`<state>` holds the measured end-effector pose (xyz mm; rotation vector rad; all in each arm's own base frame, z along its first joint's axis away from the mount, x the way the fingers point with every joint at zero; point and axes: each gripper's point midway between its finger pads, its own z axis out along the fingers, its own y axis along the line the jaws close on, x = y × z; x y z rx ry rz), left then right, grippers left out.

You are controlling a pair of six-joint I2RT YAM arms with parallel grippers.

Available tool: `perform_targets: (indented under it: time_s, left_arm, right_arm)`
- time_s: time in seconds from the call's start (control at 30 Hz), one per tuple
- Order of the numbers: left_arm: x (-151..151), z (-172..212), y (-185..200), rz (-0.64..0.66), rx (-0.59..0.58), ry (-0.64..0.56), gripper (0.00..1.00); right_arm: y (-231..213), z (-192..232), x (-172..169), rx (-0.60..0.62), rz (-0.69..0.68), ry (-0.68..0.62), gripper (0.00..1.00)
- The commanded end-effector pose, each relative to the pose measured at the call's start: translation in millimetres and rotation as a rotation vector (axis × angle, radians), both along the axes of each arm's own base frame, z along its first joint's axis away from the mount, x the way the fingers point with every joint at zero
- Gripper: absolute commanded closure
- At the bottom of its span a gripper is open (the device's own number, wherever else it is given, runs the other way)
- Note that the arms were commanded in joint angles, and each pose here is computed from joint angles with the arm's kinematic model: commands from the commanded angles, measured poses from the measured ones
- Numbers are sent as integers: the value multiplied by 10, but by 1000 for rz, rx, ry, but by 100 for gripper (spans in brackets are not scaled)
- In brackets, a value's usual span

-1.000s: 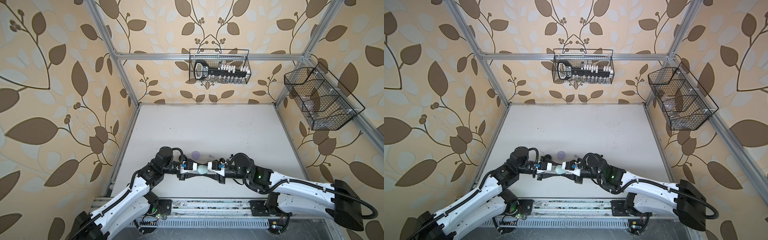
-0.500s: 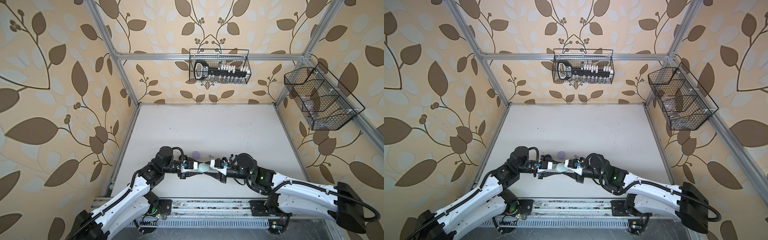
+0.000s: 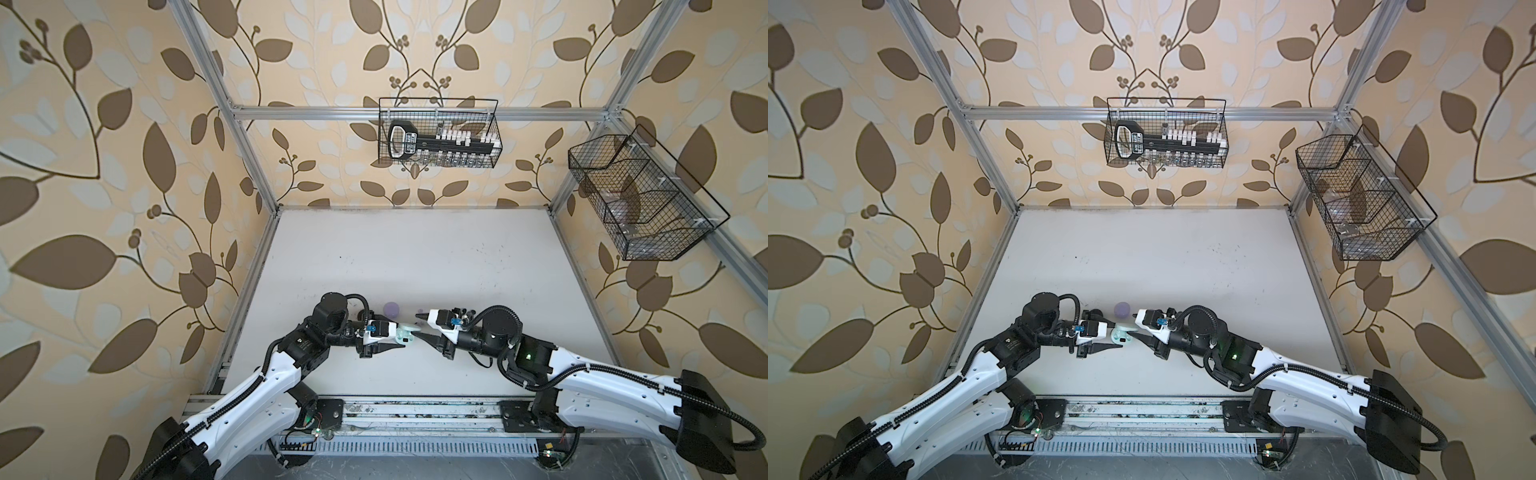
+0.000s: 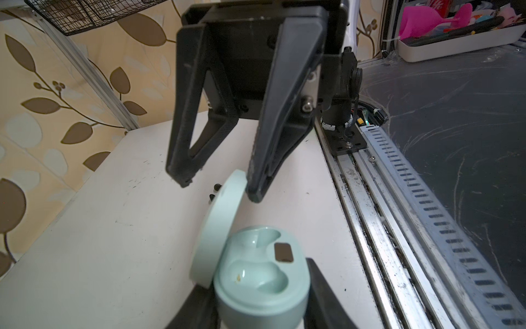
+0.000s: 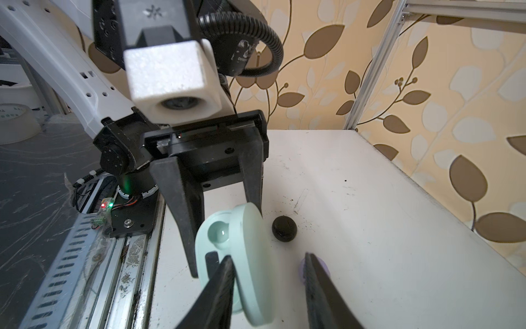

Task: Insert the wireless bluetooth earbuds into the charging case
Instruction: 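Pull the right gripper away to flip the case lid open, then hold the open case with the left gripper while the right gripper withdraws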

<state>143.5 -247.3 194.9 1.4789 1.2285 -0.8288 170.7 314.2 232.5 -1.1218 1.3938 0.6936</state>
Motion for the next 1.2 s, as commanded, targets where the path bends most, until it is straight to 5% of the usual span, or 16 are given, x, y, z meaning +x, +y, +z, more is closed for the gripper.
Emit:
perform_targets:
  time_s: [0.0, 0.37, 0.57, 0.87, 0.93, 1.17]
  left_arm:
    - [-73, 150, -49, -50, -53, -16, 100]
    - [-70, 322, -99, -58, -146, 37, 100]
    - [-39, 557, -139, -59, -246, 82, 100]
    - [-9, 930, -106, -34, -419, 86, 100]
    - [104, 967, -124, 3, -456, 120, 100]
    - [320, 854, -146, 54, -583, 215, 100]
  right_arm:
    - [-40, 13, 103, 12, -54, -2, 61]
    - [-29, 190, 270, 77, -109, 83, 61]
    - [-73, 666, 261, 166, -121, 90, 57]
    - [-380, 1048, 608, 280, -267, 235, 37]
    - [-511, 1088, 696, 322, -309, 271, 0]
    - [-1056, 965, 1022, 443, -513, 435, 0]
